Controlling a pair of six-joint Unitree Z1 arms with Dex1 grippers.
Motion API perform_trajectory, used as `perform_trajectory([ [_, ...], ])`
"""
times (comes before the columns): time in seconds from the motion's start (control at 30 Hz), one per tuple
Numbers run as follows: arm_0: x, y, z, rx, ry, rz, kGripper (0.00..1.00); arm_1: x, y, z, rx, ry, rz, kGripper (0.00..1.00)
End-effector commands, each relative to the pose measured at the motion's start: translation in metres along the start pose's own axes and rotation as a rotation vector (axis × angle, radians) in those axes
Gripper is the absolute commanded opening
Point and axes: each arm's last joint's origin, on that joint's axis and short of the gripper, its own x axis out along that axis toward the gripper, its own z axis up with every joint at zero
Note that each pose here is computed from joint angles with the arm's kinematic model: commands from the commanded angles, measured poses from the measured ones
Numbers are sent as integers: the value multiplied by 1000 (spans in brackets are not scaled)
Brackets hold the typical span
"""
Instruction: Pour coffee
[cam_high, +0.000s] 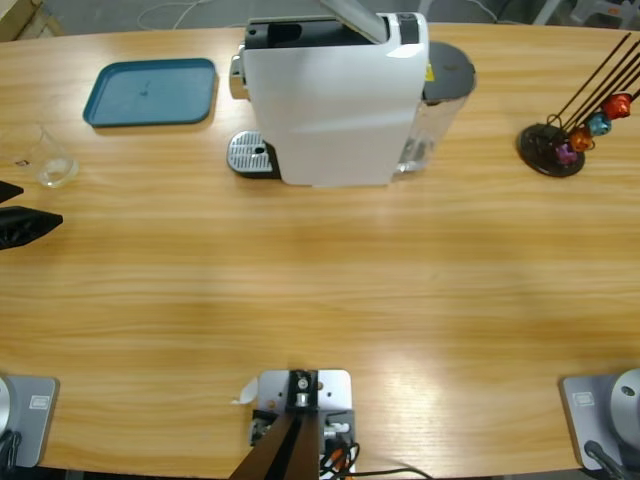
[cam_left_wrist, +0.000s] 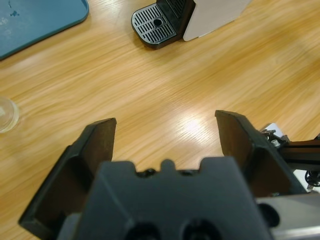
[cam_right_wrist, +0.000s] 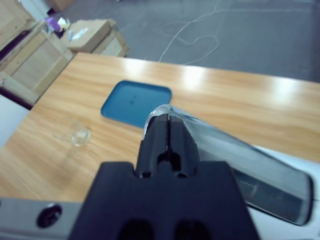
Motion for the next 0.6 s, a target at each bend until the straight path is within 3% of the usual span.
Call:
perform_trajectory([
  [0.03, 1, 4, -12, 26, 26, 3, 858, 66, 4, -85, -47, 259, -23, 0],
  [0.33, 1, 5, -15, 26, 26, 5, 858, 92, -19, -123, -29, 384, -76, 0],
  [0.53, -5, 6, -15, 23, -4, 12, 858, 86, -38, -118, -58, 387, -98, 0],
  [0.6, -6, 8, -16, 24, -18, 34, 871, 72, -37, -102, -134, 351, -59, 0],
])
